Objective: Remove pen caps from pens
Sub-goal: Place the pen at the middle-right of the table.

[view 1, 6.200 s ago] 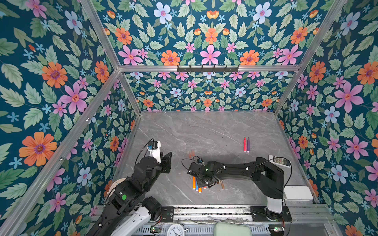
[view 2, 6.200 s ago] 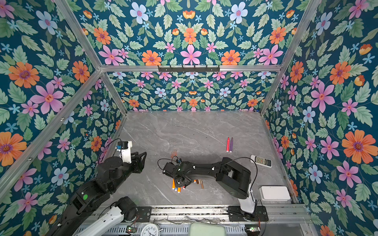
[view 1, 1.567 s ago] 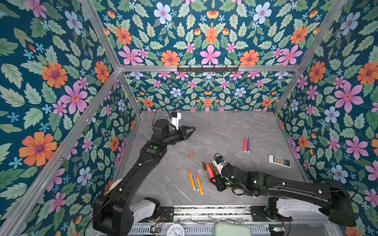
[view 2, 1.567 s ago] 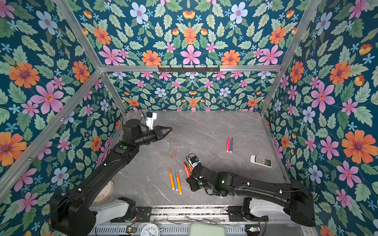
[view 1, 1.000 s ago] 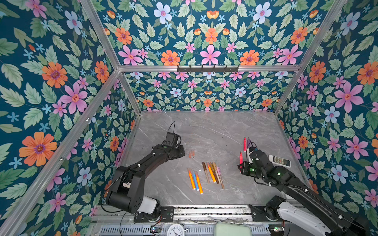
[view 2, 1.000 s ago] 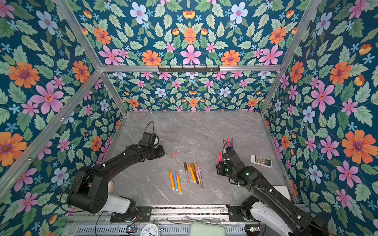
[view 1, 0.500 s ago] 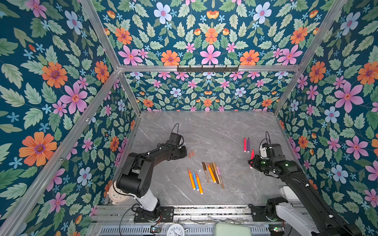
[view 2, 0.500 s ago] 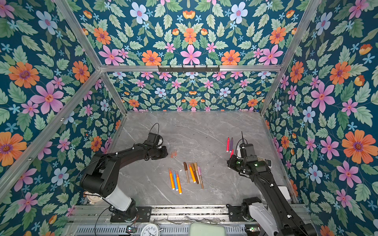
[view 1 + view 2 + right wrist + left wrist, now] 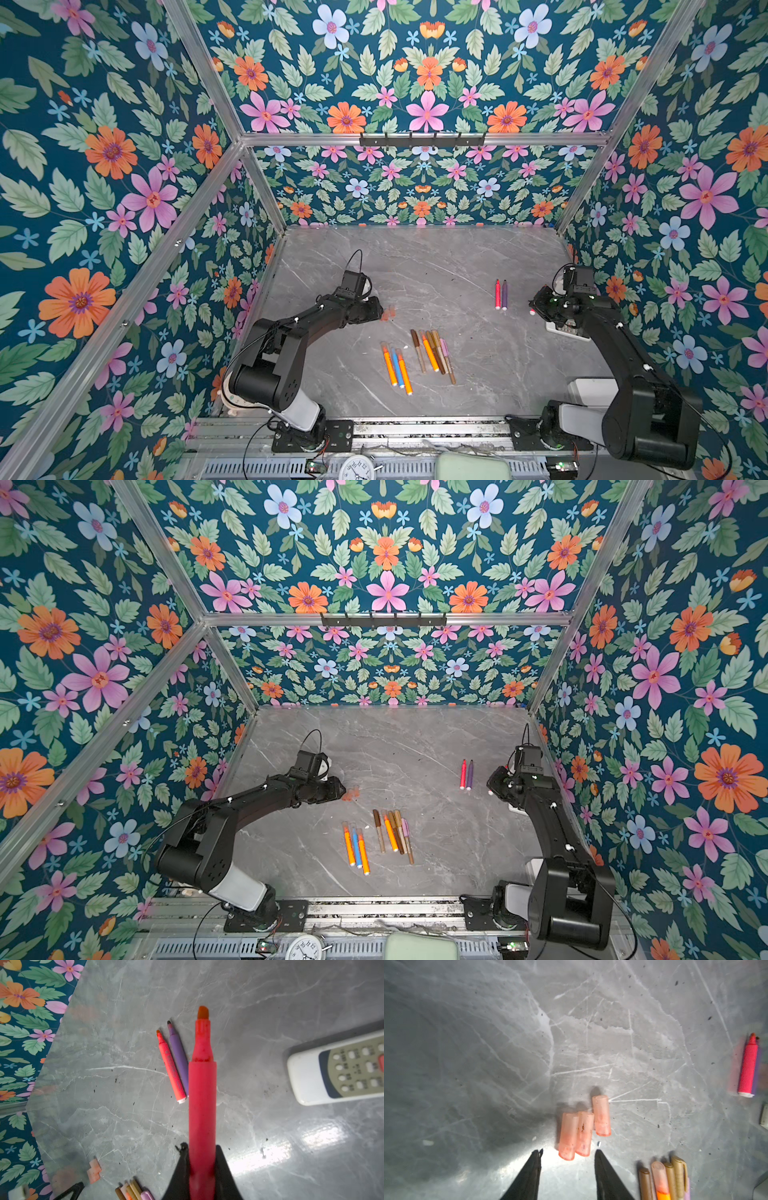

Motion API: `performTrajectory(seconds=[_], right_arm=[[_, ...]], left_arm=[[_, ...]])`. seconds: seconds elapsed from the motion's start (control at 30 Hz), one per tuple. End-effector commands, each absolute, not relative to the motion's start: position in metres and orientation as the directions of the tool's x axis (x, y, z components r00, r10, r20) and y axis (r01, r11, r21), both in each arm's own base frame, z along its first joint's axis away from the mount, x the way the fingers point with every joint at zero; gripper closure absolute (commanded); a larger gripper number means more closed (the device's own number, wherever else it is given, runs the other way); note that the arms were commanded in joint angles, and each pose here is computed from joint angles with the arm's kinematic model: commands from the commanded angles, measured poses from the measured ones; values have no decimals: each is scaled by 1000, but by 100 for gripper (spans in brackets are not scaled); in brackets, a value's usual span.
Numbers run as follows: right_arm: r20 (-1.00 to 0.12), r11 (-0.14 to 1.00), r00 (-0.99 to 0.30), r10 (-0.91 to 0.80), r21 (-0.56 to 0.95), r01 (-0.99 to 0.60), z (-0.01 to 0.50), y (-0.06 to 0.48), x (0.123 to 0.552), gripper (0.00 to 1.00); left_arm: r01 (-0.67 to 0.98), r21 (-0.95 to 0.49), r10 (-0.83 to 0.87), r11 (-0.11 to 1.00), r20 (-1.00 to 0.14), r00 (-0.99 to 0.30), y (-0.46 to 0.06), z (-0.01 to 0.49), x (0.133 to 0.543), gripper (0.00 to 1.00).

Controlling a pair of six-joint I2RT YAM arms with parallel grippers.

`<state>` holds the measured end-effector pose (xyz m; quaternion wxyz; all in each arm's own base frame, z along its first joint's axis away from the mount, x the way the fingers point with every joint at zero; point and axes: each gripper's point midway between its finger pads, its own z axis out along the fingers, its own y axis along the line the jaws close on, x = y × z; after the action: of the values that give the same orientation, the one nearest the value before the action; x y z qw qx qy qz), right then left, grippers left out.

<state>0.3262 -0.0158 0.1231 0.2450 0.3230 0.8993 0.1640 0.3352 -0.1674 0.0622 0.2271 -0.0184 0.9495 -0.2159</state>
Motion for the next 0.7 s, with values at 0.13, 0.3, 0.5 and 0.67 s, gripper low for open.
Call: performTrajectory(seconds=[0.13,0.3,0.5,0.67], right_arm=[[-336,785,-715,614,357,506,89,-32,353,100],[-254,798,-775,578,375,472,58,-21,366,100],[-218,803,-800,559,380,458,37,-18,371,100],[-212,791,-803,557,429,436,35,-10,378,100]], left_arm=[[262,-579,-178,772,-592,-786,-189,185,315,55],[393,-519,-163,759,-735,-658,-172,265,277,54],[393,-364,-108,844,-834,-542,-132,278,238,54],[461,-377,-157,803,-881,-446,-130,299,215,50]])
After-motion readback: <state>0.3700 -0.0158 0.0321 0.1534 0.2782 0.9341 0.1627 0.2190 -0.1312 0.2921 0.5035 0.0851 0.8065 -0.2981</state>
